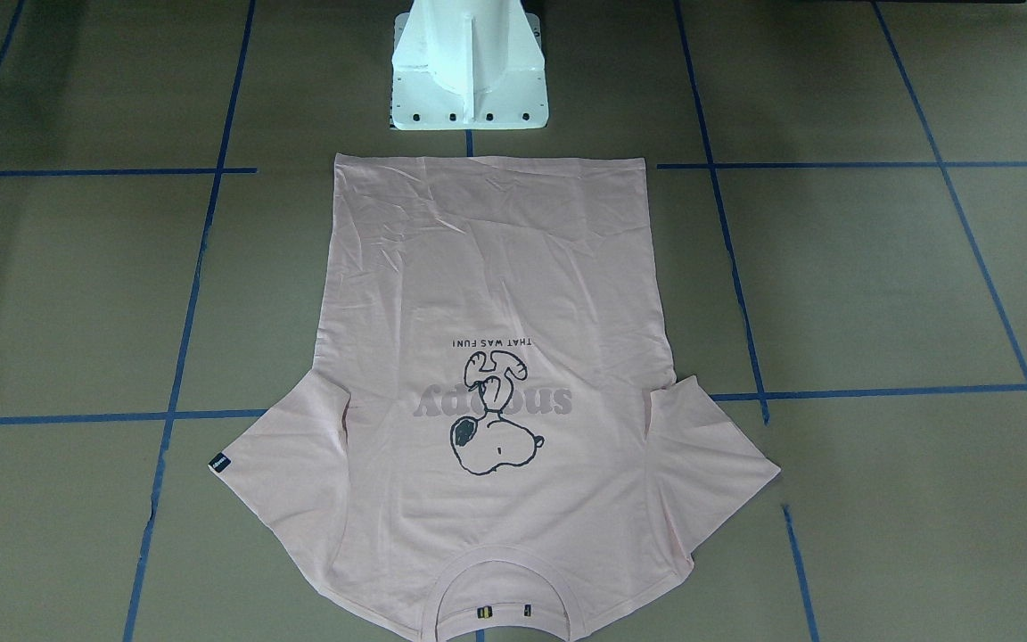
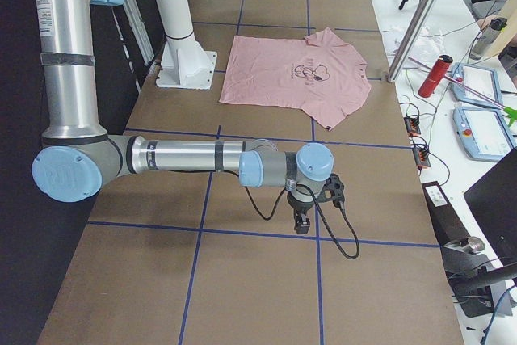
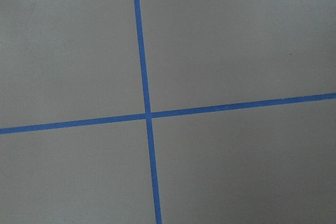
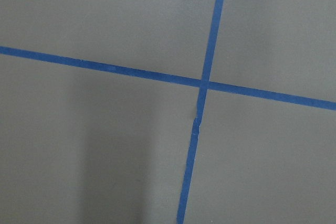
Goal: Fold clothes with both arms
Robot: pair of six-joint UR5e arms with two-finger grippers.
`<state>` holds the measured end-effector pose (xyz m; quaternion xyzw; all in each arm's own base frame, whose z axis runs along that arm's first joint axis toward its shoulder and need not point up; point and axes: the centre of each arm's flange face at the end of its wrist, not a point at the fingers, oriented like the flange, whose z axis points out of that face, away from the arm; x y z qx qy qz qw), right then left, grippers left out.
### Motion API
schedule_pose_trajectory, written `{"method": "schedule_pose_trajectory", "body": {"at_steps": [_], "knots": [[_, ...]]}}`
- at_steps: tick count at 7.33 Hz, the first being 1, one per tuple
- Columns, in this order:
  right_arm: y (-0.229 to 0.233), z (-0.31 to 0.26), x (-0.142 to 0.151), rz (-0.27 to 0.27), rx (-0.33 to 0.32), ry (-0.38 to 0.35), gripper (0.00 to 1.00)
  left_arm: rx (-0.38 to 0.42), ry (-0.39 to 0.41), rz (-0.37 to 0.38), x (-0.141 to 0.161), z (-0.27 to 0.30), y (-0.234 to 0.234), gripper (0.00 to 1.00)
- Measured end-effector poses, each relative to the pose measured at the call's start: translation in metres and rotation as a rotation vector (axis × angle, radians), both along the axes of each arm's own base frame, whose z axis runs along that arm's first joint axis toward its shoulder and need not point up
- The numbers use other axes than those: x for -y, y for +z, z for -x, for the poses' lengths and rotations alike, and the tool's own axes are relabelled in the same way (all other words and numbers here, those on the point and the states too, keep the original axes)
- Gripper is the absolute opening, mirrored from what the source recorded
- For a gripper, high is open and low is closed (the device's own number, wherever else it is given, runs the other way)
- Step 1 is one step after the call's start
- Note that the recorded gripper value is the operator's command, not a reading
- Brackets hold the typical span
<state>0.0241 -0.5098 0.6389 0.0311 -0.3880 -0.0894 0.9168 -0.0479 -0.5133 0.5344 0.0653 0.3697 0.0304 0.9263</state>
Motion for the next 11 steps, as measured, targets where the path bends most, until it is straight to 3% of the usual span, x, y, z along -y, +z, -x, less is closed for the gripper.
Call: {"method": "schedule_pose_trajectory", "body": {"at_steps": [1, 2, 3, 5, 7, 9, 11], "knots": [[-0.010, 0.022, 0.006, -0.057, 0.025, -0.021, 1.00, 0.000, 0.002, 0.016, 0.000, 0.000, 0.009, 1.00], [-0.030, 0.055, 0.017, -0.076, 0.076, -0.013, 1.00, 0.001, 0.003, 0.040, 0.002, -0.001, 0.021, 1.00], [-0.060, 0.096, 0.033, -0.053, 0.125, 0.008, 1.00, 0.001, 0.003, 0.059, 0.006, -0.001, 0.033, 1.00], [-0.141, 0.203, 0.074, 0.054, 0.171, 0.060, 0.97, -0.001, 0.002, 0.054, 0.012, -0.002, 0.041, 1.00], [-0.203, 0.306, 0.108, 0.130, 0.128, 0.159, 0.88, -0.002, 0.001, 0.036, 0.013, -0.002, 0.036, 1.00], [-0.231, 0.379, 0.128, 0.185, 0.090, 0.324, 0.87, -0.001, 0.002, 0.029, 0.014, -0.002, 0.033, 1.00], [-0.215, 0.413, 0.135, 0.179, 0.111, 0.401, 0.81, -0.001, 0.004, 0.023, 0.014, -0.002, 0.032, 1.00]]}}
